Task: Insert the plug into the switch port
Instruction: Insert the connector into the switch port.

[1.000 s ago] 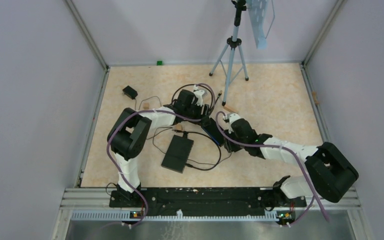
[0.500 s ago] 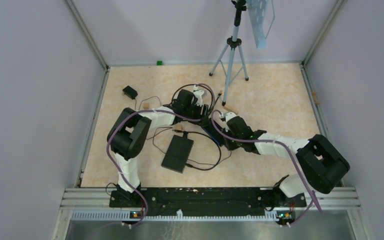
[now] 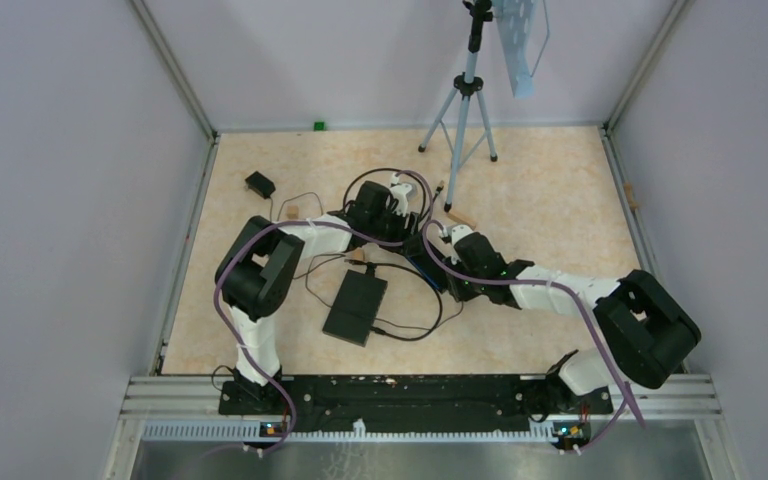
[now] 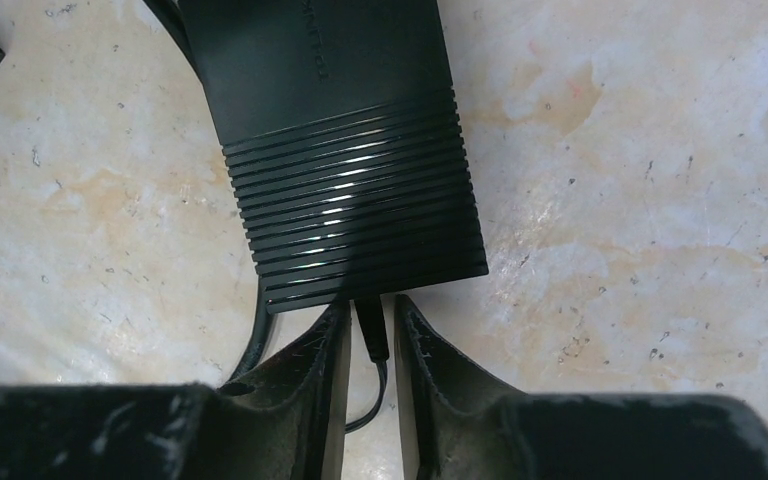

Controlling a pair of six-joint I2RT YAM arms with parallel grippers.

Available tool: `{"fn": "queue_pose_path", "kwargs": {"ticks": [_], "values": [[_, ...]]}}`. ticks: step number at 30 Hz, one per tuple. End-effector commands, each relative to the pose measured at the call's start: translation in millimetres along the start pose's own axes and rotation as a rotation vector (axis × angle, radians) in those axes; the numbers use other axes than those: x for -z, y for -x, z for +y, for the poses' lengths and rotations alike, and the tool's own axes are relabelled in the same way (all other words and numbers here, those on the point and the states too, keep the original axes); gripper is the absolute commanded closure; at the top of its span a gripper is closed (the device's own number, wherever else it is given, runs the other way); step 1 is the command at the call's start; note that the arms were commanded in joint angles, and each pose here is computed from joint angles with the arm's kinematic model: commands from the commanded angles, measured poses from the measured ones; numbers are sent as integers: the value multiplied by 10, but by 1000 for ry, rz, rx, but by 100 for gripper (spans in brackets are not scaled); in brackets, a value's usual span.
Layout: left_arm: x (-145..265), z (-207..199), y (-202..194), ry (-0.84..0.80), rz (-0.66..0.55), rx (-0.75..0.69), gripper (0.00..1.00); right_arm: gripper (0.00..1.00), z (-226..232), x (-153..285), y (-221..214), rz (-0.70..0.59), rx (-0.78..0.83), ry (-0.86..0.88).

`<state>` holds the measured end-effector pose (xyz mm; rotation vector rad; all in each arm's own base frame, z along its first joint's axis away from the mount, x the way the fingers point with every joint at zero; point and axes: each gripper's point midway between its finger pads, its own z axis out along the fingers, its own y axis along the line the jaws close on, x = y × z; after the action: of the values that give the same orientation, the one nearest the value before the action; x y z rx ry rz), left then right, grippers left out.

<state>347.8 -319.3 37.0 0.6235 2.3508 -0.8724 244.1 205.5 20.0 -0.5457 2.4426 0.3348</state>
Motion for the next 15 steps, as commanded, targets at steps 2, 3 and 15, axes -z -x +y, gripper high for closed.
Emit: {"fn": "queue_pose_path", "kwargs": {"ticks": [2, 3, 15], "values": [[-47, 91, -523, 26, 178, 41, 37, 72, 21, 84, 104, -7, -18, 10], [-48, 86, -517, 25, 178, 40, 37, 70, 24, 88, 97, -2, -20, 10], [-45, 71, -442, 23, 176, 29, 37, 73, -33, 100, 20, 63, -20, -29]]}}
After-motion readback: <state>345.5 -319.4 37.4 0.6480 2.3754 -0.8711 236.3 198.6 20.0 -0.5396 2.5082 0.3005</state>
